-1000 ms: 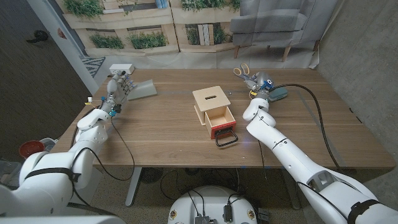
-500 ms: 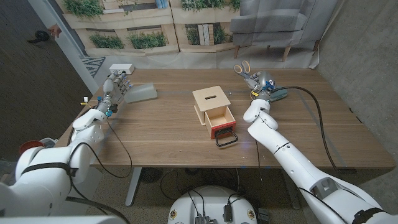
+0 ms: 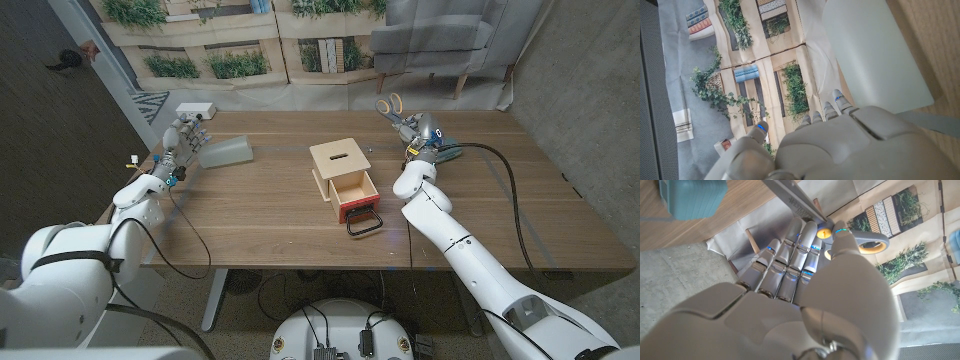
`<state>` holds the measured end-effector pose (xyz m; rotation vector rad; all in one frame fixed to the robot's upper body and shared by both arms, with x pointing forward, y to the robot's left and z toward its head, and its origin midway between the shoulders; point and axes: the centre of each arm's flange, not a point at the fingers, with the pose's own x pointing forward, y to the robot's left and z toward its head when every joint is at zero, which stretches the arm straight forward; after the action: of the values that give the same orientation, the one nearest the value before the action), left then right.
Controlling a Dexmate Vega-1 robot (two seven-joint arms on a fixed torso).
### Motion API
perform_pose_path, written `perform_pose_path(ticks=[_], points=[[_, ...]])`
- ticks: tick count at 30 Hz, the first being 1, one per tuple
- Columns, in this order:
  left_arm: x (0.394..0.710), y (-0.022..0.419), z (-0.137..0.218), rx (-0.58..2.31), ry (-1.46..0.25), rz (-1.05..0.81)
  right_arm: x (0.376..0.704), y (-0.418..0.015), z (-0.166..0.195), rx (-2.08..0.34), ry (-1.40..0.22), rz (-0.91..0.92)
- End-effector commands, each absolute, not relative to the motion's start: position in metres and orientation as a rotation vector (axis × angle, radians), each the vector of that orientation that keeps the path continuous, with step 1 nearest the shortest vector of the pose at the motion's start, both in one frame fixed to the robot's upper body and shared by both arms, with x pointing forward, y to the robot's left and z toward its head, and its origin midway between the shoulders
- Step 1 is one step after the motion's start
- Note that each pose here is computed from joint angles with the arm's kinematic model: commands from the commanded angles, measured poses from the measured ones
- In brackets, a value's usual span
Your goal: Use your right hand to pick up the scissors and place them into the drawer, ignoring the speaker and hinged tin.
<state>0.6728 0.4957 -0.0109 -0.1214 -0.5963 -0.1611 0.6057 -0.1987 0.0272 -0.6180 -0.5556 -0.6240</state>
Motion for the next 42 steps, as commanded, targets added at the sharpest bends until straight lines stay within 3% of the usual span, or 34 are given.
perform_pose_path(ticks=[1, 27, 42], points=[[0.674, 0.503, -0.009, -0.132, -0.571, -0.148, 0.593, -0.199, 0.023, -0.536, -0.589, -0.594], [0.676, 0.528, 0.002, -0.124, -0.443, -0.112, 0.561, -0.194, 0.003, -0.377, -0.644, -0.519], [0.687, 0.544, 0.023, -0.129, -0.306, 0.022, 0.548, -0.186, -0.011, -0.304, -0.640, -0.474]])
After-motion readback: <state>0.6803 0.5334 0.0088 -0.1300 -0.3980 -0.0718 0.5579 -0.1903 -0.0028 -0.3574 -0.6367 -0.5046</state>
